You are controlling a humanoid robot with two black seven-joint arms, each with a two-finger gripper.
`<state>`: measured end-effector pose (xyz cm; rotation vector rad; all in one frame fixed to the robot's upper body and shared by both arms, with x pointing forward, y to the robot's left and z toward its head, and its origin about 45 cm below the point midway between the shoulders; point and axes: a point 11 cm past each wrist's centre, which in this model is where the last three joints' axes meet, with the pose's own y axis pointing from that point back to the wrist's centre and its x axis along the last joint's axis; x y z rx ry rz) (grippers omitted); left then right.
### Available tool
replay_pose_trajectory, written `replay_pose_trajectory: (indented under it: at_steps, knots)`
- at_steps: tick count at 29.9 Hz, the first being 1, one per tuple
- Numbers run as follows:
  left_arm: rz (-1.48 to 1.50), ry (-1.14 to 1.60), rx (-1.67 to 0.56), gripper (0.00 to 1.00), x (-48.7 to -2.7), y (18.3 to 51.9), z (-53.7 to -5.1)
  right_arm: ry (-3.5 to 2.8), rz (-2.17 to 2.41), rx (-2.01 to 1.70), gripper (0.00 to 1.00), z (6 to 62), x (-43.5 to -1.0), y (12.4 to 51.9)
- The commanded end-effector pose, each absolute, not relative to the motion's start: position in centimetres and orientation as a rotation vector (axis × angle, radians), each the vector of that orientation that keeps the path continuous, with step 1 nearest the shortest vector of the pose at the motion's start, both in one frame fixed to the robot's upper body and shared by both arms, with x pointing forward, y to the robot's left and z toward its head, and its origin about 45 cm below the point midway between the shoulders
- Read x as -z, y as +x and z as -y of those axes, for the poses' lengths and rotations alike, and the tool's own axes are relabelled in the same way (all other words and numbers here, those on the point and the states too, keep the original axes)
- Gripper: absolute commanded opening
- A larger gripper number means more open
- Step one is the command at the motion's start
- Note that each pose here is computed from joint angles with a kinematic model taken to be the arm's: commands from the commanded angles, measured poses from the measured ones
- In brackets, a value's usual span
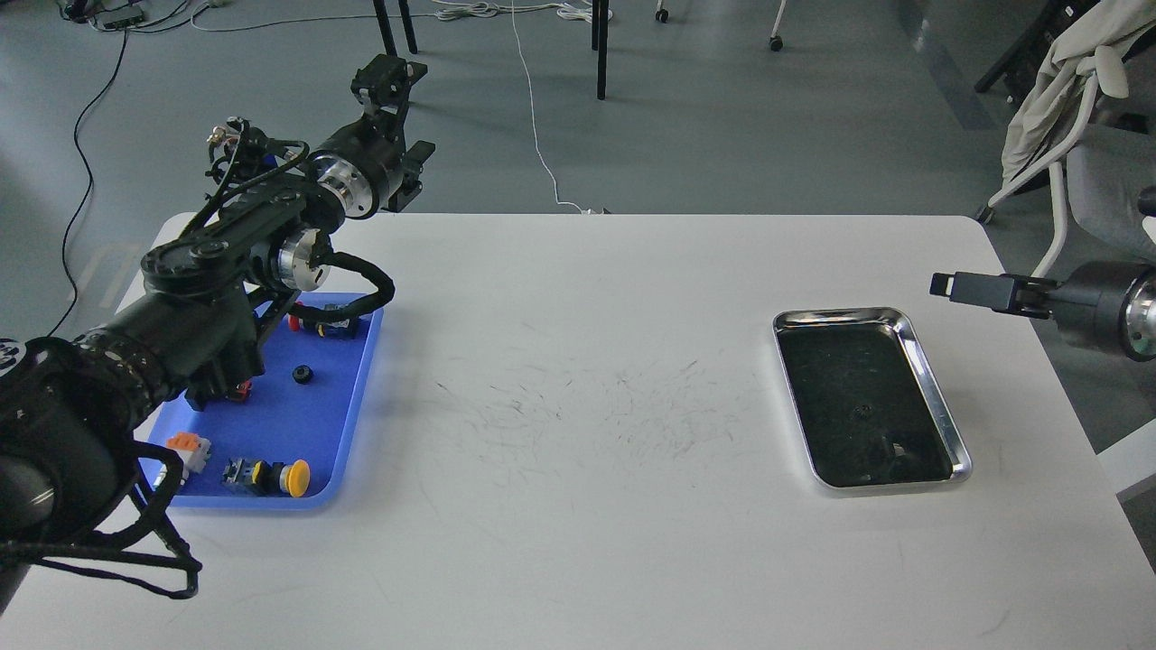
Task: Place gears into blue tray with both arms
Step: 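Move the right gripper down into the metal tray, then close the right gripper on the small black gear in the metal tray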
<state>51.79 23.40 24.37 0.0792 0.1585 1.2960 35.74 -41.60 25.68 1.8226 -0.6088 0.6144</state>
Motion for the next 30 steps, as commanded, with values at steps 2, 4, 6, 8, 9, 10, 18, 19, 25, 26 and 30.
replay_pose_trajectory:
  at_steps: [2,4,6,8,9,10,18,19,25,26,30]
  knots:
    - [-0.184,0.059,-1.322,0.97,-23.9,51.7,-24.0,1.779,0.467,-0.669,0.98,41.0,-24.8,35.4]
    - [-0.184,0.054,-1.326,0.97,-23.9,51.7,-24.0,1.746,0.374,-0.722,0.98,40.7,-24.4,35.2]
    - [-0.187,0.053,-1.330,0.97,-23.8,51.7,-24.0,1.714,0.299,-0.771,0.98,40.4,-24.0,35.1]
    - [-0.188,0.058,-1.340,0.97,-23.6,51.7,-24.0,1.692,0.228,-0.812,0.98,39.9,-23.5,35.1]
    - [-0.188,0.058,-1.341,0.97,-23.6,51.7,-24.0,1.687,0.204,-0.826,0.98,39.5,-23.3,35.1]
    - [-0.189,0.054,-1.342,0.97,-23.6,51.7,-24.0,1.680,0.177,-0.837,0.98,39.3,-23.1,35.1]
    - [-0.231,-0.027,-1.380,0.97,-24.1,51.9,-24.5,1.616,-0.031,-0.903,0.97,37.9,-21.3,34.8]
    - [-0.231,-0.027,-1.380,0.97,-24.1,51.9,-24.5,1.614,-0.055,-0.911,0.97,37.7,-21.0,34.7]
    - [-0.242,-0.016,-1.396,0.97,-23.4,51.6,-24.9,1.592,-0.128,-0.913,0.95,37.4,-20.2,34.7]
    - [-0.242,-0.015,-1.398,0.97,-23.3,51.6,-24.9,1.585,-0.131,-0.908,0.95,37.5,-20.0,34.9]
    - [-0.244,-0.029,-1.415,0.97,-23.2,51.5,-25.6,1.580,-0.142,-0.906,0.92,37.1,-19.3,35.5]
